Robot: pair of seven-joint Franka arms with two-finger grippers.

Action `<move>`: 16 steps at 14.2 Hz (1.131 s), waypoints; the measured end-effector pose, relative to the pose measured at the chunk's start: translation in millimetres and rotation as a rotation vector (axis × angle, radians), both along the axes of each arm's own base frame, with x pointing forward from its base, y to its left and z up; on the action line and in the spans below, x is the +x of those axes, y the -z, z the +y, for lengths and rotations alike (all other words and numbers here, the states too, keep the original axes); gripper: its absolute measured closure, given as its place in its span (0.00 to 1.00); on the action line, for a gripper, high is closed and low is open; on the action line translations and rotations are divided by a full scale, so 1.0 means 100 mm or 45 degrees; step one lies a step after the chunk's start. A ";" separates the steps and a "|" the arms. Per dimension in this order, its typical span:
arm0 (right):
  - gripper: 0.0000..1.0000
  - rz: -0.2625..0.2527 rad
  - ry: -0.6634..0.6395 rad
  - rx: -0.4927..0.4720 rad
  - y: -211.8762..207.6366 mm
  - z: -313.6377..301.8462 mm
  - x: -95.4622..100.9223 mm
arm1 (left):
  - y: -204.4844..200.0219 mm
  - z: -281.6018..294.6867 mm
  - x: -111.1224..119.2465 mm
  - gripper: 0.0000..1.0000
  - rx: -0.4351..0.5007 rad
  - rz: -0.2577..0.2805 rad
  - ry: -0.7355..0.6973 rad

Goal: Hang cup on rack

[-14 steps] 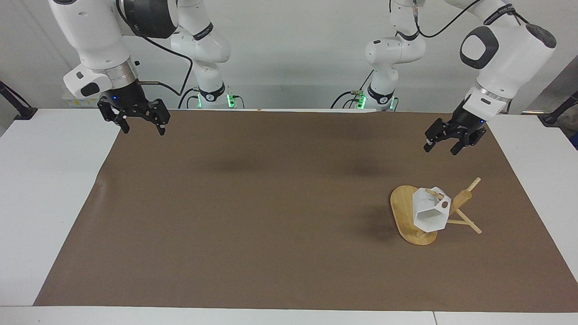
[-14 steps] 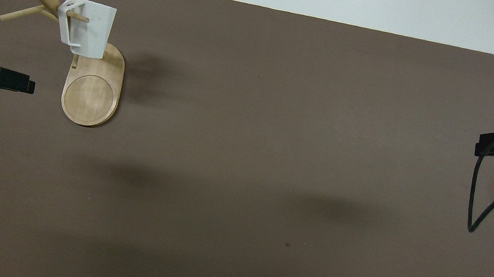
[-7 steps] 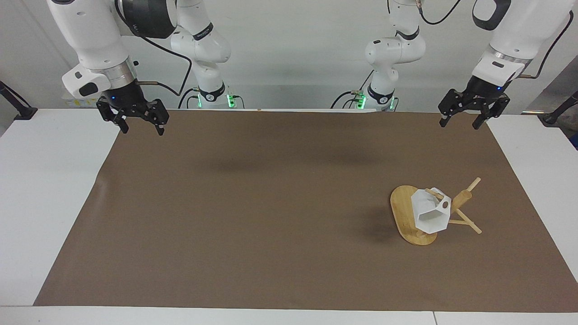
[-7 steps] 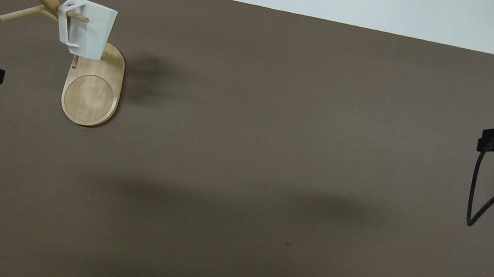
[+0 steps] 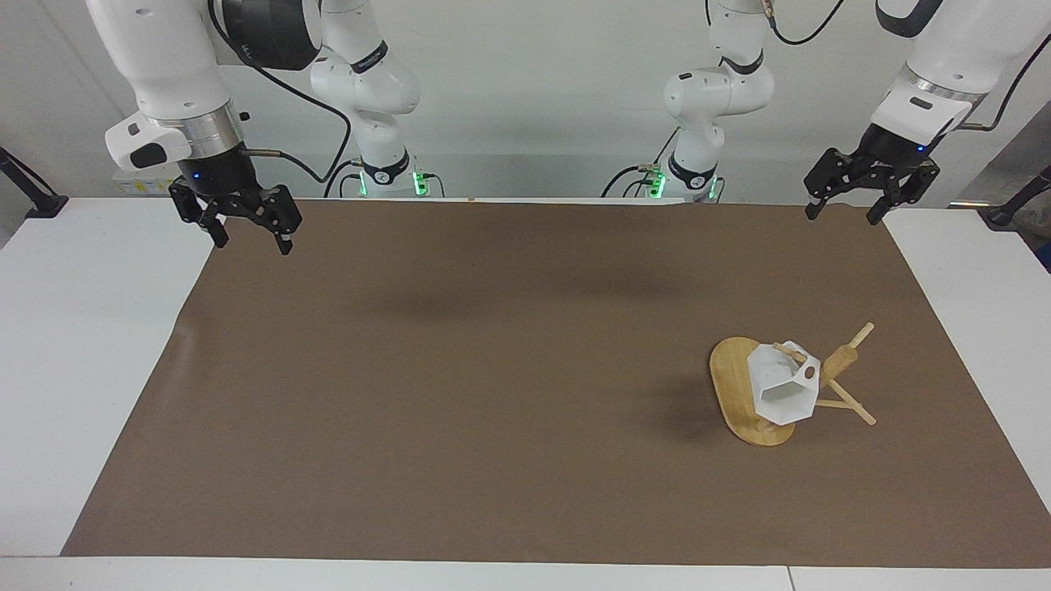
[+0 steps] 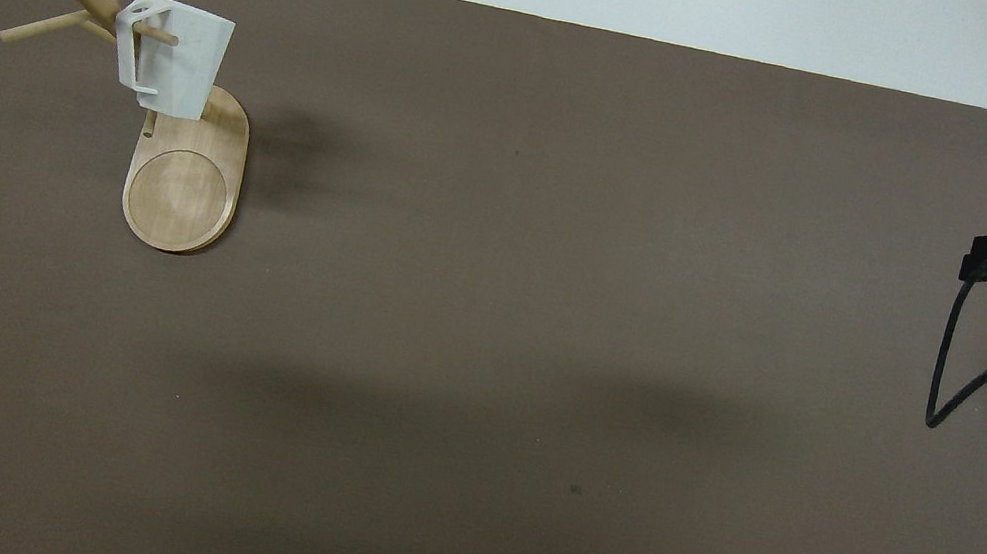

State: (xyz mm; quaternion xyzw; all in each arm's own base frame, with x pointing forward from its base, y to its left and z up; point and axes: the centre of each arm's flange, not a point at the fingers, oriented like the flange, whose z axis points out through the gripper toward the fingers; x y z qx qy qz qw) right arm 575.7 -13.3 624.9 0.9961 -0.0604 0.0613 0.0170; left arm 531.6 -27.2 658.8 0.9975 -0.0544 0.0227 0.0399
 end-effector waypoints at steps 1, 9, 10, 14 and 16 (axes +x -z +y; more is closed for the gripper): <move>0.00 0.000 -0.011 -0.001 0.00 0.00 0.00 | 0.00 -0.02 0.01 0.00 0.000 0.006 0.007; 0.00 0.005 -0.041 -0.006 0.01 -0.06 0.00 | -0.13 -0.18 -0.05 0.00 0.052 0.062 0.067; 0.00 0.007 -0.036 -0.006 0.02 -0.08 0.00 | -0.13 -0.21 -0.05 0.00 0.052 0.063 0.074; 0.00 0.009 -0.033 -0.006 0.03 -0.10 0.00 | -0.13 -0.25 -0.08 0.00 0.055 0.090 0.088; 0.00 0.009 -0.032 -0.006 0.03 -0.10 0.00 | -0.11 -0.25 -0.08 0.00 0.057 0.097 0.088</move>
